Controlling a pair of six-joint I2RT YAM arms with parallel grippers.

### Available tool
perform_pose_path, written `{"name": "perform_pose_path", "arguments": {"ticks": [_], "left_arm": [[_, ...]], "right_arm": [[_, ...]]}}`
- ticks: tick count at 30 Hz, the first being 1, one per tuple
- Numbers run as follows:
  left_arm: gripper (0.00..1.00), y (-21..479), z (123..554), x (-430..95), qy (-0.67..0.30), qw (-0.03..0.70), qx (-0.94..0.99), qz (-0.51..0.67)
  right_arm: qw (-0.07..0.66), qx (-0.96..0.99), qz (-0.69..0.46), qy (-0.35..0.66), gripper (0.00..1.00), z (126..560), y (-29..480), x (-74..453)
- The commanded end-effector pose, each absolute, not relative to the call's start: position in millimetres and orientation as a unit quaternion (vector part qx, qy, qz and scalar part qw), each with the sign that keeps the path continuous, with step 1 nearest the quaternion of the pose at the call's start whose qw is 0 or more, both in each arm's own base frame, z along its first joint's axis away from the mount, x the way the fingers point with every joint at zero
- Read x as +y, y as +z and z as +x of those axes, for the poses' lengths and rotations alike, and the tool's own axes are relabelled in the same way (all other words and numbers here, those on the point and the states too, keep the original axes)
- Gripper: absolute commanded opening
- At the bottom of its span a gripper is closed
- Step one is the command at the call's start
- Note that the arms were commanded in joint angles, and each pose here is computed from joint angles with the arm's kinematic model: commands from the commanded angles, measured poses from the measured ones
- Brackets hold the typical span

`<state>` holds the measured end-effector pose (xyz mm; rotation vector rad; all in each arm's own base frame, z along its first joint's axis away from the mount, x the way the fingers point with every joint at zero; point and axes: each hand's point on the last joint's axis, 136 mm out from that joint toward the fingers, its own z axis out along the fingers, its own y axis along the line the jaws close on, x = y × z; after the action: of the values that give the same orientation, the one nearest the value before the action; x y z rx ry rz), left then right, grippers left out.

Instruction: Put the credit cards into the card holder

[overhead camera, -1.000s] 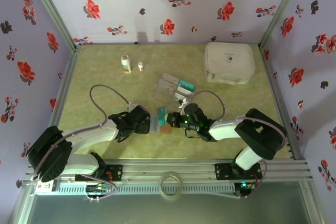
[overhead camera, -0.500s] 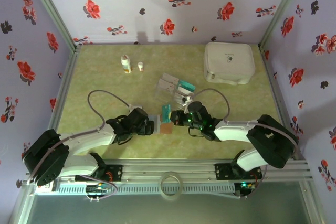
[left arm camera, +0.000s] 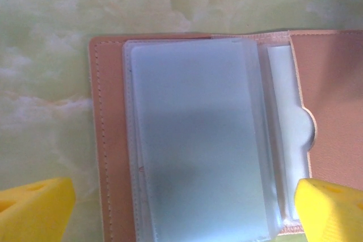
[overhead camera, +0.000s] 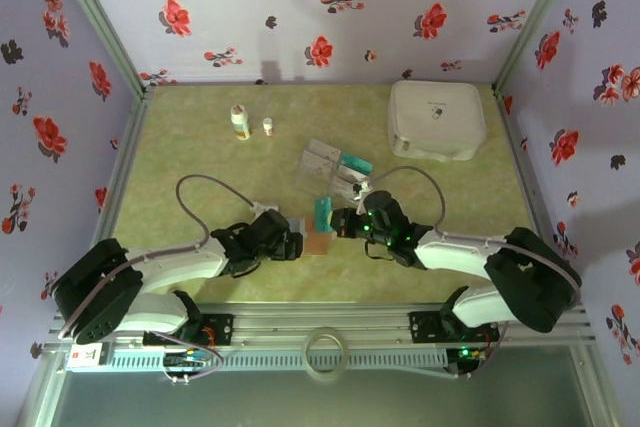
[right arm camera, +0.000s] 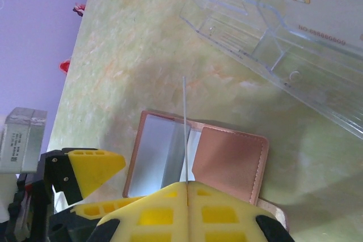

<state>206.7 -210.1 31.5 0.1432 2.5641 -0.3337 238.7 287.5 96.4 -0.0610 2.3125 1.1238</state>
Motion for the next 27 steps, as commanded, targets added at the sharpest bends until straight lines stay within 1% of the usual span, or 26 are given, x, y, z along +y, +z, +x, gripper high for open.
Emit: {"name": "perform_pose_path", "arguments": {"ticks": [1,18,22,27], "left_arm": [[1.00,29.6,205.0,-218.4,-0.133,0.271,0.952,0.047],[1.00,41.8,191.5,-253.0,-0.164,0.277,0.945,0.058],[1.00,44.5,193.2,-248.0,-0.149,0.284,0.945,0.058],[1.00,53.3,200.1,-229.2,-0.106,0.302,0.946,0.057]], "right_arm": [[0.292,0.865,-0.028,0.407,0.00,239.5,97.8,278.2],[0.294,0.869,-0.030,0.397,0.00,245.6,101.2,270.2],[0.290,0.869,-0.032,0.399,0.00,245.5,100.9,272.4],[0.283,0.868,-0.032,0.407,0.00,243.9,99.1,274.8]]}}
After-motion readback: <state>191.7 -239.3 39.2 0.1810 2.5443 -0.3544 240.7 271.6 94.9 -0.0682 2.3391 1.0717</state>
